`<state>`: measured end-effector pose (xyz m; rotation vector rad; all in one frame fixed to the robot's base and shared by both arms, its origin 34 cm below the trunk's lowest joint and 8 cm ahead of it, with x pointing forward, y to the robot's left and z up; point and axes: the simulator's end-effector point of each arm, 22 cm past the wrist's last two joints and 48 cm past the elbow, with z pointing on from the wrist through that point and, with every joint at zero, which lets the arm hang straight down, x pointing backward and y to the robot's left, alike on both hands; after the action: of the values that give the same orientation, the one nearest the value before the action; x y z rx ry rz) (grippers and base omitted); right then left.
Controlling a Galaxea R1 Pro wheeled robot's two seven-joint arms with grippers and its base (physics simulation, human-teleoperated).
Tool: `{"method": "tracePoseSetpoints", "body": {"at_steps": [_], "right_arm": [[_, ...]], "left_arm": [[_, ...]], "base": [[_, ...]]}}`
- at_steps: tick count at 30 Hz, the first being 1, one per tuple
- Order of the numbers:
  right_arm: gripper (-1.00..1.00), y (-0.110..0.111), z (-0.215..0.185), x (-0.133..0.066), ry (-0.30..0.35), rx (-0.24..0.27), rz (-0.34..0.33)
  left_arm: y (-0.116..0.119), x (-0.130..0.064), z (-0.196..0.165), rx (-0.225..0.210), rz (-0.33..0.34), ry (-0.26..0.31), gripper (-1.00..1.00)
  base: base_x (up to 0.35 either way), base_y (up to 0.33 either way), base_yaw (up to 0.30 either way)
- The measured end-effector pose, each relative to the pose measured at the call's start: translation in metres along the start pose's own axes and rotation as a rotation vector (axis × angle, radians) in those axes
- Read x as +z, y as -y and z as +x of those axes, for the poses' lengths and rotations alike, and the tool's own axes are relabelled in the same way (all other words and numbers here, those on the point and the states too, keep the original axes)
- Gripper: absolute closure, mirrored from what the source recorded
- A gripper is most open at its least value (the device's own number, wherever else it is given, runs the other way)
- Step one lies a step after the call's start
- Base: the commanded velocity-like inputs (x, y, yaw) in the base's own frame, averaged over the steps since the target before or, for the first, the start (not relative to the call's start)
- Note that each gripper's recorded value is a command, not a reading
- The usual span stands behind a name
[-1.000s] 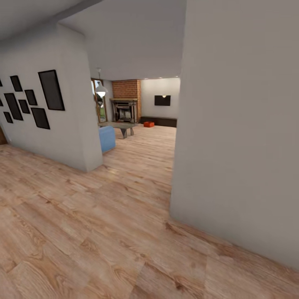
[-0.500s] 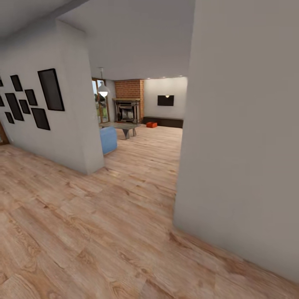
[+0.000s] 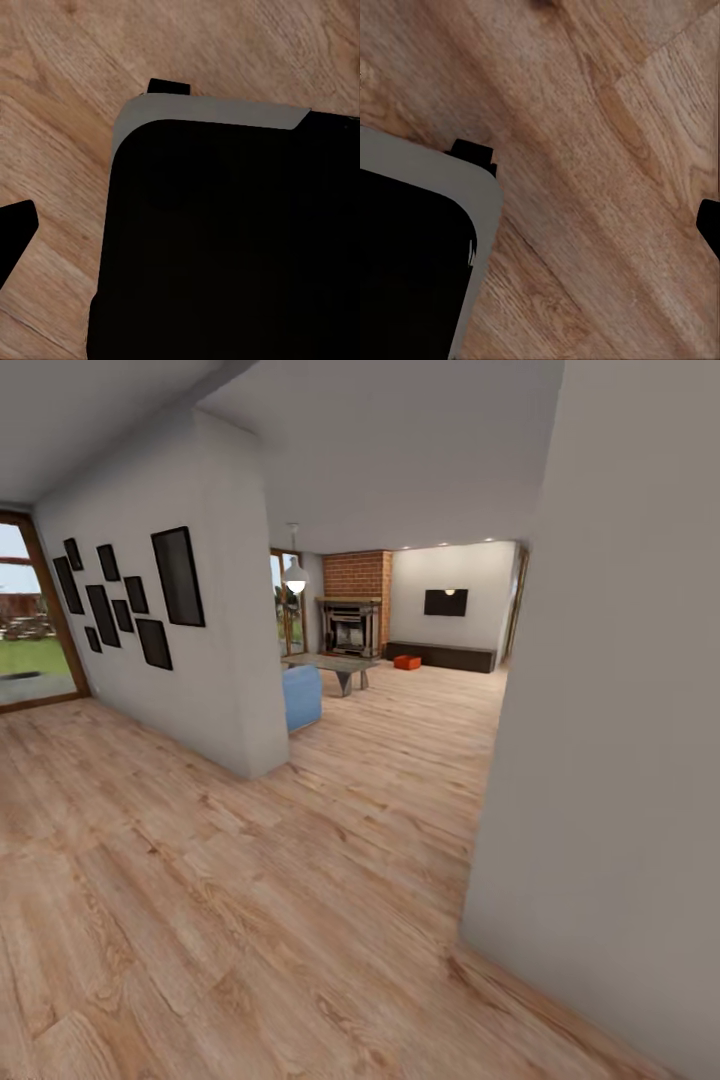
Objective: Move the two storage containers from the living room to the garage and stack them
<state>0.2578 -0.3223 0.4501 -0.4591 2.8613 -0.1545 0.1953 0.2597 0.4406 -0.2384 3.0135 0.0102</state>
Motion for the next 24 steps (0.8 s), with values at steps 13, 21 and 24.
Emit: {"method": "tracePoseSetpoints", "body": {"at_steps": [13,21,24], "right_arm": [[-1.0,0.0,0.0,0.0,0.0,0.0,0.0],[-1.0,0.0002,-0.0001,0.0,0.0,0.0,0.0],[-1.0,0.001,0.0002,0.0,0.0,0.001,0.001]], "left_arm": [[0.0,0.0,0.0,0.0,0.0,0.0,-1.0],[0.0,0.0,0.0,0.0,0.0,0.0,-1.0],[0.0,0.0,-0.0001,0.0,0.0,0.0,-1.0]], "base": [[0.323,0.0,0.271],[0.323,0.0,0.254],[0.323,0.0,0.049]]}}
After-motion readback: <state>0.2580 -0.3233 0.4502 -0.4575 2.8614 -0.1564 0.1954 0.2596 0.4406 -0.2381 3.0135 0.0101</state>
